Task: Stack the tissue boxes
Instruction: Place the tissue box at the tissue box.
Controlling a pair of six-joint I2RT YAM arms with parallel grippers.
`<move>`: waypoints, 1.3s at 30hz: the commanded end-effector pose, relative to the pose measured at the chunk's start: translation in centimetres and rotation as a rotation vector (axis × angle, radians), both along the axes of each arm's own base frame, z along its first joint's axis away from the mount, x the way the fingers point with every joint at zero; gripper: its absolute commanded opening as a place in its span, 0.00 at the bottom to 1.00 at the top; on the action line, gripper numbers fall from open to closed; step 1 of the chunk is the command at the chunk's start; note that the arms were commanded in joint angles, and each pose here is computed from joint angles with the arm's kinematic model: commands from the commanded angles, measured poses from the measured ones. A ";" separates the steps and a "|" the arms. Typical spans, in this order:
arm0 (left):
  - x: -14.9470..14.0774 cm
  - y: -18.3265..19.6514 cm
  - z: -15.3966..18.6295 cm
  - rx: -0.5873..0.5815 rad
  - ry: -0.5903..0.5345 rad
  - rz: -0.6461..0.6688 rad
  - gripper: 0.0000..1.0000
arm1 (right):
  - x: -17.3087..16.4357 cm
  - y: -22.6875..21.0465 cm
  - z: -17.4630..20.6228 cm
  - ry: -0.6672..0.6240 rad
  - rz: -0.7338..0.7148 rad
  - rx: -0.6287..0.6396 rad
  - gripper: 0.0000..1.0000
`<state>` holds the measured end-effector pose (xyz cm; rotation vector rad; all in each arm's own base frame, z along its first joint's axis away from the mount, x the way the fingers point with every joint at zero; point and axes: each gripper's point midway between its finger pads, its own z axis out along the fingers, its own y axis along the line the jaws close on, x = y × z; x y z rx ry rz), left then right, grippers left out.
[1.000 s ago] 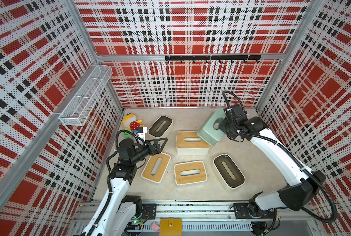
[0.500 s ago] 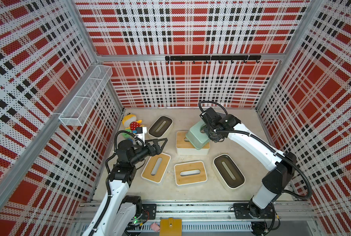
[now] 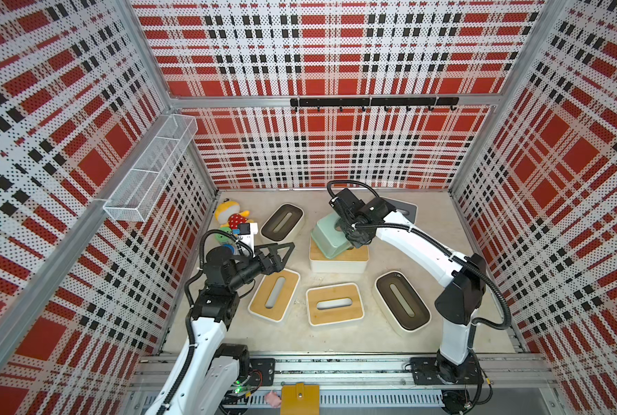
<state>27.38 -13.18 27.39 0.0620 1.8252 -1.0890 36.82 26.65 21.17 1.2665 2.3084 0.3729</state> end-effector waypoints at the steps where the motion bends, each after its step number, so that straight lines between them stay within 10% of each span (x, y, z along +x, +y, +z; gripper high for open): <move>1: -0.1 0.1 0.3 -0.013 -0.016 0.000 0.99 | 0.1 0.2 0.0 -0.002 -0.053 0.028 0.40; 39: -0.8 0.4 0.5 0.005 -0.041 0.022 0.99 | 1.0 1.4 3.3 -0.201 0.051 0.009 0.64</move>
